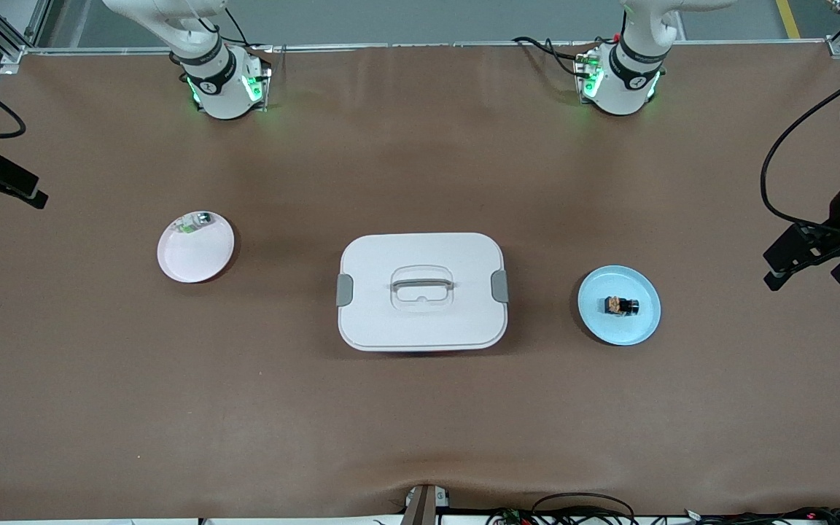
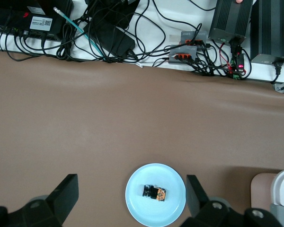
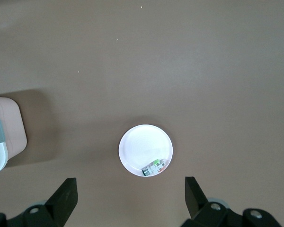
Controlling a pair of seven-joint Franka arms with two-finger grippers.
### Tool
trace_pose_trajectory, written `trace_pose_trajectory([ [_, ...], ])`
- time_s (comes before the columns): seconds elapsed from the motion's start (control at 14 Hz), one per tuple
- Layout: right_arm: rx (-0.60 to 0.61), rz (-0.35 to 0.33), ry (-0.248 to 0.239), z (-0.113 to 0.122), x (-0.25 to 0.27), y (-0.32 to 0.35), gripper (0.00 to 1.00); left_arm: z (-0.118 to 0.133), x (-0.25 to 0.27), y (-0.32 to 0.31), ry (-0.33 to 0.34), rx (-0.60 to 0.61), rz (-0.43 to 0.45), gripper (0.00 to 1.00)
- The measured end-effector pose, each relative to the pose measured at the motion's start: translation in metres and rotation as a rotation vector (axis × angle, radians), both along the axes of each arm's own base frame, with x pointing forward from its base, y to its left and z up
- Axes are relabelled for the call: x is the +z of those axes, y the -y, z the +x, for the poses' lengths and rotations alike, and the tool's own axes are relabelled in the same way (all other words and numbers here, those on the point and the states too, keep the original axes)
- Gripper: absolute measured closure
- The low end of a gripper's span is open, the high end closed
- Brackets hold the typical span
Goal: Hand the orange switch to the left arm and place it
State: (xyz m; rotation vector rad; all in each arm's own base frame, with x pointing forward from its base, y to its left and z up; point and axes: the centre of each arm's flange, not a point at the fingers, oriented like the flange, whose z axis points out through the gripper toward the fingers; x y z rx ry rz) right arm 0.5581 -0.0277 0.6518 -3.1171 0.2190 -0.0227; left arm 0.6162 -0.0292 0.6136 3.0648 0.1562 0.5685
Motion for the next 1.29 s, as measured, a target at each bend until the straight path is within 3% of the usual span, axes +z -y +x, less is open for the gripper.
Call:
trace_pose_trajectory([
  [0.5,0.000,0.001,0.005,0.000,0.001,0.000,0.00,-0.014,-0.013,0.003,-0.164,-0.018,0.012,0.00],
  [0.72,0.000,0.001,0.005,0.000,0.001,0.000,0.00,-0.034,-0.007,0.001,-0.267,-0.127,0.043,0.00],
  [1.07,0.003,0.005,0.018,0.001,0.003,-0.003,0.00,-0.057,0.018,0.004,-0.279,-0.056,0.027,0.00],
  [1.29,0.003,0.010,0.047,0.004,0.006,-0.003,0.00,-0.059,0.019,0.006,-0.290,-0.106,0.038,0.00],
])
